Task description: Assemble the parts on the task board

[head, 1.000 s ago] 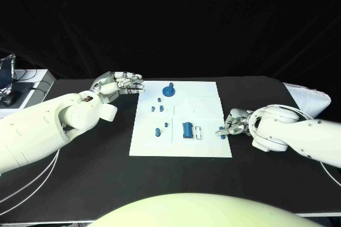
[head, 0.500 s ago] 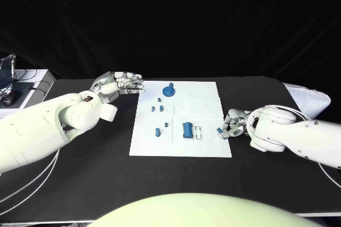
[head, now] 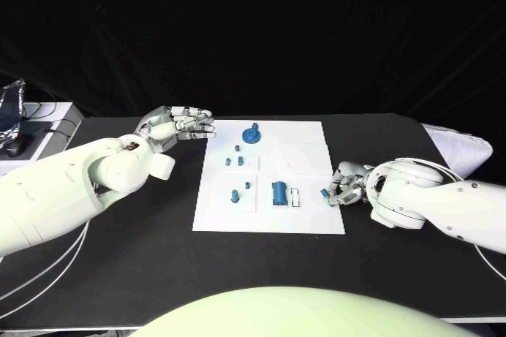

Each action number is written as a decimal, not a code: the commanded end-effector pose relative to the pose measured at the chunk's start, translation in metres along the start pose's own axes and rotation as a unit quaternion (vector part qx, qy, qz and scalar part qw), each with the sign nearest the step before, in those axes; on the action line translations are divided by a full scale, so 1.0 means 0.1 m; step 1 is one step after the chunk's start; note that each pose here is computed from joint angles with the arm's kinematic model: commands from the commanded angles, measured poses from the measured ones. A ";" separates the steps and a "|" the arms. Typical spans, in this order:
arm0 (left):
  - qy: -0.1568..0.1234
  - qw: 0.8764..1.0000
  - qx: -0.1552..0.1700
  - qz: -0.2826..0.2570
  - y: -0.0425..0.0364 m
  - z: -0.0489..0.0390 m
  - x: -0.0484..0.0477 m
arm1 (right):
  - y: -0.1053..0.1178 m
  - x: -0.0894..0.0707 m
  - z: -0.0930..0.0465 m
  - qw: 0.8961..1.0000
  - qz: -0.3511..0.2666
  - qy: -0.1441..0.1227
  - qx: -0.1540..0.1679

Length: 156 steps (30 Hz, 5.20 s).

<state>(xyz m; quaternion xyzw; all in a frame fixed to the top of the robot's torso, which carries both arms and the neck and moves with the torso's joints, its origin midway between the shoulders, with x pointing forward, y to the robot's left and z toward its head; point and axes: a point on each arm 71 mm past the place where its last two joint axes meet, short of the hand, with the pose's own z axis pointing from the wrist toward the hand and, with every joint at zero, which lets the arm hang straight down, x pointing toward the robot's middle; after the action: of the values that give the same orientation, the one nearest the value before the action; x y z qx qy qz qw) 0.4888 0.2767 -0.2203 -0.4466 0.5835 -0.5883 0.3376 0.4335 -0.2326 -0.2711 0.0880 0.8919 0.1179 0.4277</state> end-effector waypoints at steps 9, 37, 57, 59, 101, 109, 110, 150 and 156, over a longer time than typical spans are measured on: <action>0.010 1.000 0.003 -0.005 -0.006 0.004 0.024 | 0.22 -0.06 -0.09 0.996 0.081 0.030 -0.018; 0.012 1.000 0.001 -0.006 -0.009 -0.002 0.027 | 0.52 0.09 0.09 0.995 0.067 0.068 -0.027; 0.014 1.000 0.000 -0.006 -0.010 -0.009 0.026 | 0.55 0.09 0.18 0.996 0.048 0.066 -0.024; 0.014 1.000 -0.001 -0.006 -0.011 -0.010 0.026 | 0.55 0.11 0.19 0.997 0.043 0.068 -0.023; 0.013 1.000 -0.003 -0.005 -0.006 -0.011 0.016 | 0.54 0.14 0.13 0.997 0.052 0.045 -0.032; 0.013 1.000 -0.004 -0.005 -0.005 -0.011 0.014 | 0.53 0.13 0.13 0.997 0.052 0.045 -0.031; 0.013 1.000 -0.004 -0.005 -0.005 -0.011 0.013 | 0.53 0.13 0.13 0.997 0.052 0.045 -0.031; 0.013 1.000 -0.007 -0.002 0.001 -0.013 0.006 | 0.39 0.14 0.03 0.995 0.066 0.066 -0.026; 0.014 1.000 -0.007 -0.002 0.003 -0.012 0.006 | 0.43 0.16 0.02 0.995 0.065 0.069 -0.031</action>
<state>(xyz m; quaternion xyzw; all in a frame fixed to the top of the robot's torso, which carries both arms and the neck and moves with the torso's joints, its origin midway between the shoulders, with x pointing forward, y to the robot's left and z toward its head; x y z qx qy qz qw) 0.4877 0.2788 -0.2213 -0.4474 0.5913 -0.5839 0.3306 0.4287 -0.1891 -0.2719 0.1370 0.9052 0.1750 0.3623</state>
